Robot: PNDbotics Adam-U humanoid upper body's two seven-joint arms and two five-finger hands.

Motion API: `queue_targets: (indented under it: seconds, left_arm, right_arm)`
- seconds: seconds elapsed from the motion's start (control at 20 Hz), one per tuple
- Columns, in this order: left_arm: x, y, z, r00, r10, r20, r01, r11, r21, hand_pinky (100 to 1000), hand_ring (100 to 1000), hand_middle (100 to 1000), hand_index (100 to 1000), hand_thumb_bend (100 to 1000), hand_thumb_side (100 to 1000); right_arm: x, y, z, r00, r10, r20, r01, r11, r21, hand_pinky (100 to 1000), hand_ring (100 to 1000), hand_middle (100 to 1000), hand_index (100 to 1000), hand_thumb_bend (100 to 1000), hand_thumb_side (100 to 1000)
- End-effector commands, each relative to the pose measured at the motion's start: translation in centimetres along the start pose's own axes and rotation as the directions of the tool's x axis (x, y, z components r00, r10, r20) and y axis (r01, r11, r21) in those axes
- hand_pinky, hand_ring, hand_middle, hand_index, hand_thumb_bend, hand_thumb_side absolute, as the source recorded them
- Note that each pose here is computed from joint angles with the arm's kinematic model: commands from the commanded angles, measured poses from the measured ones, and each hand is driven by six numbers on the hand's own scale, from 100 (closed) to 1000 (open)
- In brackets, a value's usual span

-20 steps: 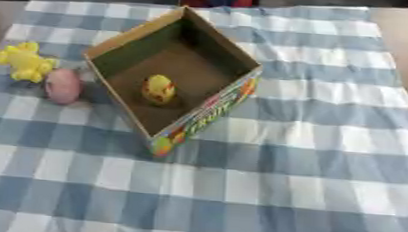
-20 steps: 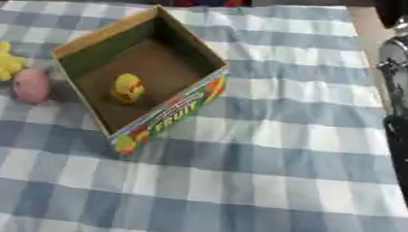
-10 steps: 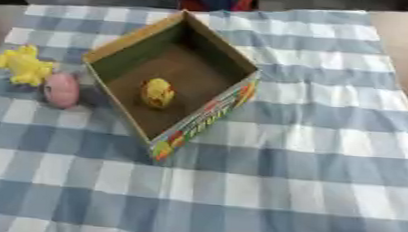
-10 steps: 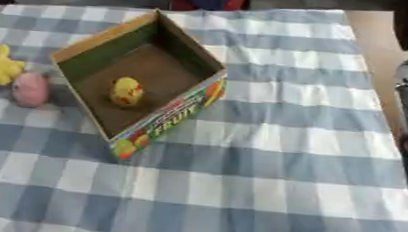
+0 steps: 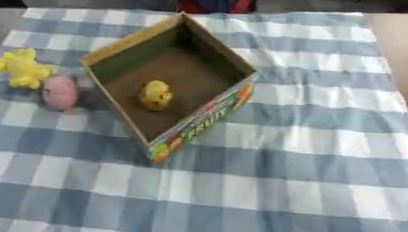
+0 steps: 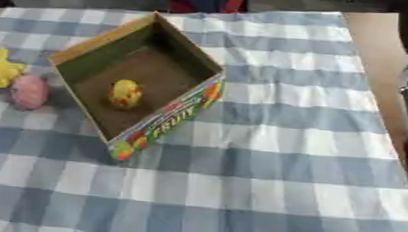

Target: Pick up objects on the table and place them in the box.

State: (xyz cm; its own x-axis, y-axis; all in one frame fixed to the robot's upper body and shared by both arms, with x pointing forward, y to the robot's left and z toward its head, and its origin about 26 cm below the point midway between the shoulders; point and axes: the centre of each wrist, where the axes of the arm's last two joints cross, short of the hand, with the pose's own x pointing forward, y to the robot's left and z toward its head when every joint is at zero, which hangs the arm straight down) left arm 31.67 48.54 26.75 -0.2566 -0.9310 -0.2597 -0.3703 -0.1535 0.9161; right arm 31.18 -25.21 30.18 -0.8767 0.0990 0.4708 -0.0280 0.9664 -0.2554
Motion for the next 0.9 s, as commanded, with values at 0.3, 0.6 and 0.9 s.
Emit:
queue_targets:
  seconds: [0.3, 0.6, 0.9]
  left_arm:
    - [-1.5, 0.4, -1.5, 0.992, -0.075, 0.106, 0.093, 0.980, -0.176, 565, 832, 803, 940, 717, 705]
    - [-1.1, -1.2, -2.6, 0.985, -0.057, 0.160, 0.101, 0.956, -0.277, 571, 837, 816, 955, 739, 676]
    - [-0.5, -2.3, -3.6, 0.980, -0.024, 0.200, 0.089, 0.942, -0.324, 570, 835, 815, 952, 750, 656]
  right_arm:
    - [1.0, 0.0, -0.7, 0.999, 0.011, 0.032, -0.012, 0.999, 0.036, 670, 714, 682, 867, 100, 895]
    - [1.0, 0.2, -0.7, 1.000, 0.007, 0.030, -0.009, 0.999, 0.050, 671, 714, 681, 866, 100, 900]
    - [0.9, 0.3, -0.6, 1.000, 0.005, 0.023, -0.006, 0.999, 0.049, 672, 713, 680, 866, 100, 903]
